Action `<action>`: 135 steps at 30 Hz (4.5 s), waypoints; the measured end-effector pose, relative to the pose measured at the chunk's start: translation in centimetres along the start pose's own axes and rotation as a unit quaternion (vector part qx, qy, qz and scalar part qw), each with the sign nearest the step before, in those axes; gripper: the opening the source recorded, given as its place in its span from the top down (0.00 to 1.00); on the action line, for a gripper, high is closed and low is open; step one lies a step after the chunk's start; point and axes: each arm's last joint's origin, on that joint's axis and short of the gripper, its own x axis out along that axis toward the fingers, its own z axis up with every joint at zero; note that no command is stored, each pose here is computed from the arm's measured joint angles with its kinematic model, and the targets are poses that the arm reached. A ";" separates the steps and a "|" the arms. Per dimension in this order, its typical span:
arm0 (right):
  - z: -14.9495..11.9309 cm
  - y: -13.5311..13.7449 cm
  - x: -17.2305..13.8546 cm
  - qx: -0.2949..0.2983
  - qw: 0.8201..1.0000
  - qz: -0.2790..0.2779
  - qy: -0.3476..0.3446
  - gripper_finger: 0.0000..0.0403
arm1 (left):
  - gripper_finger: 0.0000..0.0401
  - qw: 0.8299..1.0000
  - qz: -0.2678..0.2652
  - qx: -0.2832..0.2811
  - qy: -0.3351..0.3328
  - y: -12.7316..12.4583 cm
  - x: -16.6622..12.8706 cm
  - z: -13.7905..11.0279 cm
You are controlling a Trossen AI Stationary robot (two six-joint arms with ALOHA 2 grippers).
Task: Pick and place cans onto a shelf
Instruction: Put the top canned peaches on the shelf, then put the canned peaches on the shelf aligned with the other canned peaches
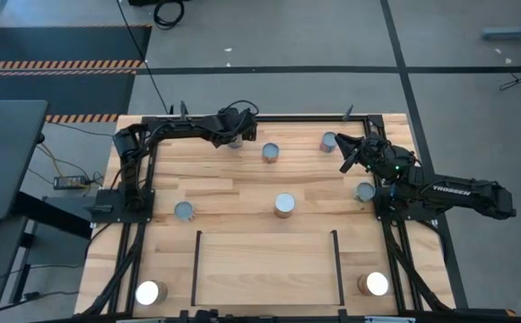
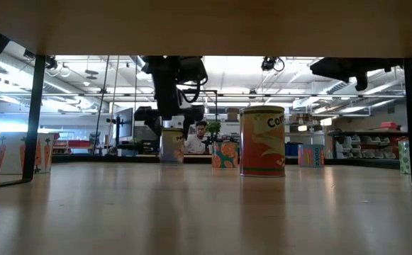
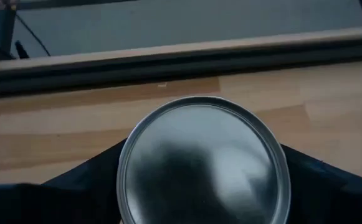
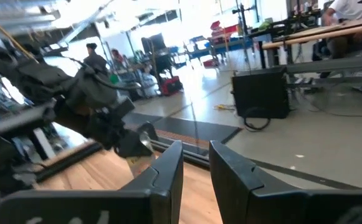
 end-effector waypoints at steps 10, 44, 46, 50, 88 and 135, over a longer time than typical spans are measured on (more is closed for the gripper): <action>1.2 0.6 -0.1 0.029 0.996 0.072 -0.047 0.79 | 0.23 0.980 -0.156 0.123 0.029 0.4 -8.1 1.7; 7.3 16.0 3.3 -0.193 0.961 0.135 0.142 0.79 | 0.22 0.819 -0.370 0.436 0.052 2.5 -37.9 -15.8; 7.0 16.4 3.1 -0.201 0.958 0.143 0.149 0.79 | 0.18 0.818 -0.362 0.444 0.056 2.0 -37.7 -16.8; 6.5 16.6 2.2 -0.208 0.952 0.147 0.167 0.79 | 0.16 0.827 -0.348 0.436 0.069 1.5 -37.3 -17.8; 6.0 12.7 -2.1 -0.234 0.901 0.163 0.328 0.35 | 0.11 0.812 -0.377 0.444 0.034 2.2 -40.3 -12.5; 0.8 20.9 17.0 -0.305 0.791 0.212 0.486 0.02 | 0.17 0.884 -0.295 0.359 -0.055 19.9 -26.9 -6.1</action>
